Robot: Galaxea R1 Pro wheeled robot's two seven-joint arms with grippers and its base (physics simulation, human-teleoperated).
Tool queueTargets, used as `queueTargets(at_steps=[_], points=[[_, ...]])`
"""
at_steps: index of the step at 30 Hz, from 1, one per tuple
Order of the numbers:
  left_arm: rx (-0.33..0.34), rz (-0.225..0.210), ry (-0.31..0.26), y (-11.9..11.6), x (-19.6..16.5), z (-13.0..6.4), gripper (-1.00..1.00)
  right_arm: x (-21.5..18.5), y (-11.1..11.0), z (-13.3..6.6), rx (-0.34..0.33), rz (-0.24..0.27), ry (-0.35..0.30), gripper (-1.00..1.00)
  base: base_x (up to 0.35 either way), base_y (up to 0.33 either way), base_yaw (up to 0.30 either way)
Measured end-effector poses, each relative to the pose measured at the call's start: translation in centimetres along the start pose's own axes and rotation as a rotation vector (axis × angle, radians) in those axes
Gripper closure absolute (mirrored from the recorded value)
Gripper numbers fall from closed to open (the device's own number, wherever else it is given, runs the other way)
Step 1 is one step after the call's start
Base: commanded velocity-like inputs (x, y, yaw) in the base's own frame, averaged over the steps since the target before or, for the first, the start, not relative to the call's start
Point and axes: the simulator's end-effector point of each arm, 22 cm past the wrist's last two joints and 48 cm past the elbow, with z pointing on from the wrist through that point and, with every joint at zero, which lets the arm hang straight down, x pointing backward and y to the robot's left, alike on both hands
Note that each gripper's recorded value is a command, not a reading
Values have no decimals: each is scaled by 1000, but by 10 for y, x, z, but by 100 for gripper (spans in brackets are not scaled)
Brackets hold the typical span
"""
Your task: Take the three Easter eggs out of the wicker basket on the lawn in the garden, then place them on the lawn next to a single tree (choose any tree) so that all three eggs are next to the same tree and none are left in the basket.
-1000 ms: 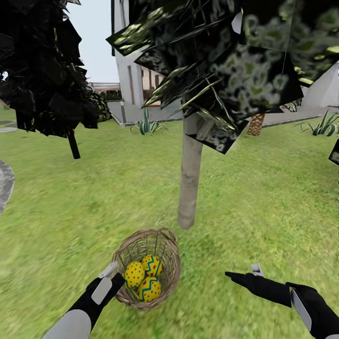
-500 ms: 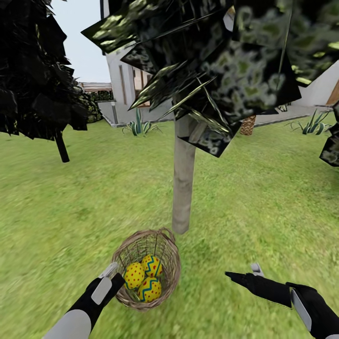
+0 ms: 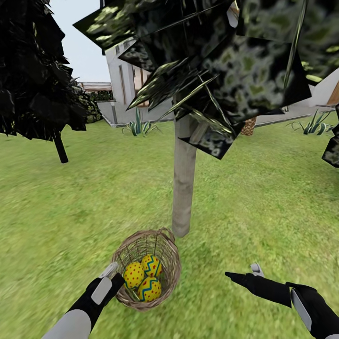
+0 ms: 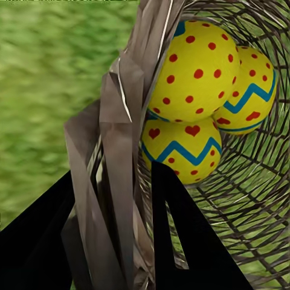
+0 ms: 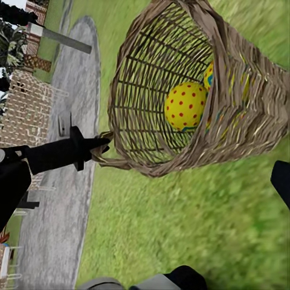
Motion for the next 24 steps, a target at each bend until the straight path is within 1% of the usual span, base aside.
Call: queueTargets(at_steps=[16,17,18,20,21,23,24], points=[[0,-1,3,13,13,27,100,16,-27,10,0,0,0,-100,0,0,0],[2,1,9,12,15,27,100,17,-29,8,7,1,5,-100,0,0,0],[5,-9,10,12,14,27,100,18,-30,7,9,0,5,-100,0,0,0],[1,5,7,13,14,27,100,17,-29,7,9,-1,5,-100,0,0,0],[5,-4,7,11,13,27,100,19,-30,7,10,2,7,-100,0,0,0],[3,3,4,12,12,27,100,20,-31,8,11,4,10,-100,0,0,0],[5,-3,6,11,13,27,100,20,-31,8,12,4,10,-100,5,0,0]])
